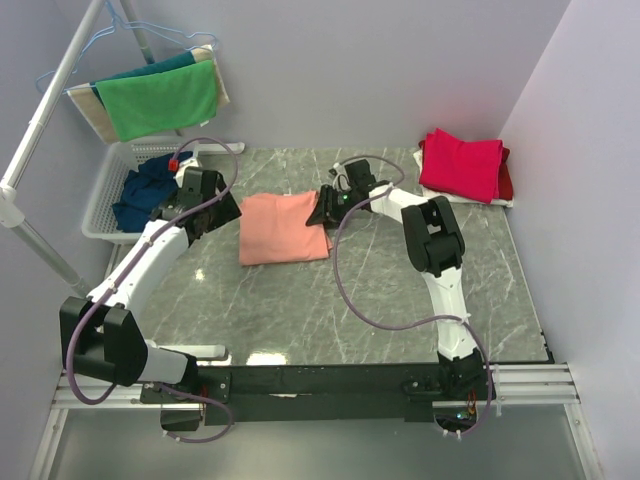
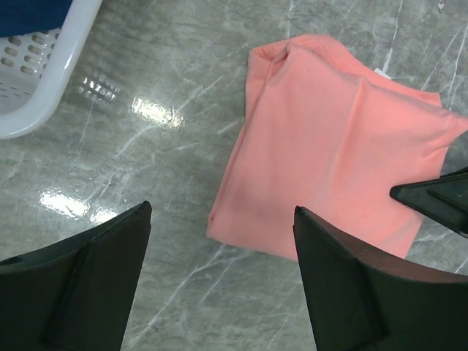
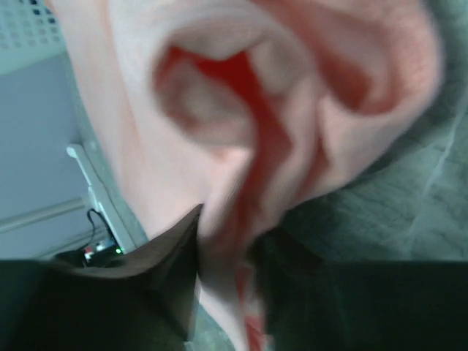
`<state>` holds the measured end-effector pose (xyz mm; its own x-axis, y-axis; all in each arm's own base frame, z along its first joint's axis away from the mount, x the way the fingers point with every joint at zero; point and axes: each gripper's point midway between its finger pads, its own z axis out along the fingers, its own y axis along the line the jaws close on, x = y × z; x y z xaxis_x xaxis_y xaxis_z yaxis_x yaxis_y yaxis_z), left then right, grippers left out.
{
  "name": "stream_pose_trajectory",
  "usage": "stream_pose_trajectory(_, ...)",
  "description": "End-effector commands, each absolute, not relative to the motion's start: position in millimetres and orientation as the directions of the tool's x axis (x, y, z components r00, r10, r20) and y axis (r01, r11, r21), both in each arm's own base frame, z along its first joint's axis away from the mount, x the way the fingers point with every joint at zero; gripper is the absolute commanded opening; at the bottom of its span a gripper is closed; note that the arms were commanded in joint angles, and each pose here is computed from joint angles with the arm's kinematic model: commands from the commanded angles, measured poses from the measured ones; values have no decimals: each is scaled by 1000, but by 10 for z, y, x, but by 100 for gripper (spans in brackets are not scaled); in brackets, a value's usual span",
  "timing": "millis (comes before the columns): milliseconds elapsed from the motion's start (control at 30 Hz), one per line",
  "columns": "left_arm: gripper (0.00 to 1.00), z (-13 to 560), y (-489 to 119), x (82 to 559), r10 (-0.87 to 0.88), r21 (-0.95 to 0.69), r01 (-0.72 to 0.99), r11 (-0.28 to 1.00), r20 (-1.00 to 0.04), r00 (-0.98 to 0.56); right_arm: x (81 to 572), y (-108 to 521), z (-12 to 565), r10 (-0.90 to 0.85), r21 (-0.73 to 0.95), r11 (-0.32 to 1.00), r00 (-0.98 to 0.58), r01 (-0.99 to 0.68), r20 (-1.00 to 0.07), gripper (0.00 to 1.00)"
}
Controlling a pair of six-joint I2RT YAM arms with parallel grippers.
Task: Fold and stack the t-shirts
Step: Neatly place the folded tshirt to the corner
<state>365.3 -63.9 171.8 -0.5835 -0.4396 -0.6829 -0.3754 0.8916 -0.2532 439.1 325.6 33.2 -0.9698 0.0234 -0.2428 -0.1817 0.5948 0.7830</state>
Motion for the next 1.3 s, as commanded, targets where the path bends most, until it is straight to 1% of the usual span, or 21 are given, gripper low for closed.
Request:
stream_pose_trajectory(0,84,1836,-619,3706,-431,-270,-348,898,-702,-567,4191,3378,144,-37,800,583,-987,-146,-153,30)
stream_pose_trajectory(33,84,1831,-608,3702,-430,-267,-349,898,-701,-570,4183,3387,146,-41,801,581,-988,-147,-152,24)
stream_pose_trajectory(67,84,1831,-590,3704,-431,-266,-352,897,-701,-568,4185,3394,160,-44,799,582,-987,-150,-153,11)
stream_pose_trajectory(100,84,1831,-585,3700,-431,-266,-352,897,-702,-568,4198,3386,184,-40,798,584,-986,-152,-159,1)
stream_pose_trajectory(267,84,1827,-535,3689,-430,-264,-354,897,-702,-567,4273,3351,344,-34,770,604,-972,-206,-233,0)
stream_pose_trajectory(433,84,1816,-490,3656,-429,-259,-357,897,-701,-570,4510,3233,757,-7,696,664,-932,-275,-362,0)
stream_pose_trajectory(467,84,1809,-491,3648,-428,-258,-355,898,-700,-572,4558,3149,792,-5,656,702,-923,-277,-385,0)
stream_pose_trajectory(533,84,1811,-477,3641,-428,-259,-356,898,-701,-571,4680,3105,967,-6,614,729,-900,-303,-436,0)
stream_pose_trajectory(567,84,1813,-466,3634,-427,-257,-357,898,-702,-570,4727,2985,940,-9,565,774,-897,-286,-441,0)
stream_pose_trajectory(633,84,1816,-449,3626,-426,-255,-357,899,-703,-570,4873,2893,1094,-5,516,805,-874,-292,-486,0)
stream_pose_trajectory(667,84,1815,-442,3623,-425,-254,-358,899,-703,-569,4874,2823,1072,-24,486,824,-876,-290,-483,0)
stream_pose_trajectory(800,84,1824,-417,3606,-423,-251,-357,900,-706,-568,5137,2408,1134,-3,365,903,-852,-228,-524,0)
stream_pose_trajectory(933,84,1823,-402,3612,-422,-250,-357,900,-705,-570,5338,1968,1260,24,284,945,-827,-165,-562,0)
stream_pose_trajectory(1100,84,1802,-425,3654,-423,-254,-353,901,-698,-578,5528,1422,1432,67,207,975,-795,-76,-604,0)
stream_pose_trajectory(1133,84,1799,-429,3662,-423,-254,-352,901,-696,-580,5598,1228,1513,82,186,982,-778,-45,-622,0)
stream_pose_trajectory(1267,84,1762,-449,3720,-422,-251,-351,902,-688,-591,5756,825,1770,99,132,991,-726,11,-681,0)
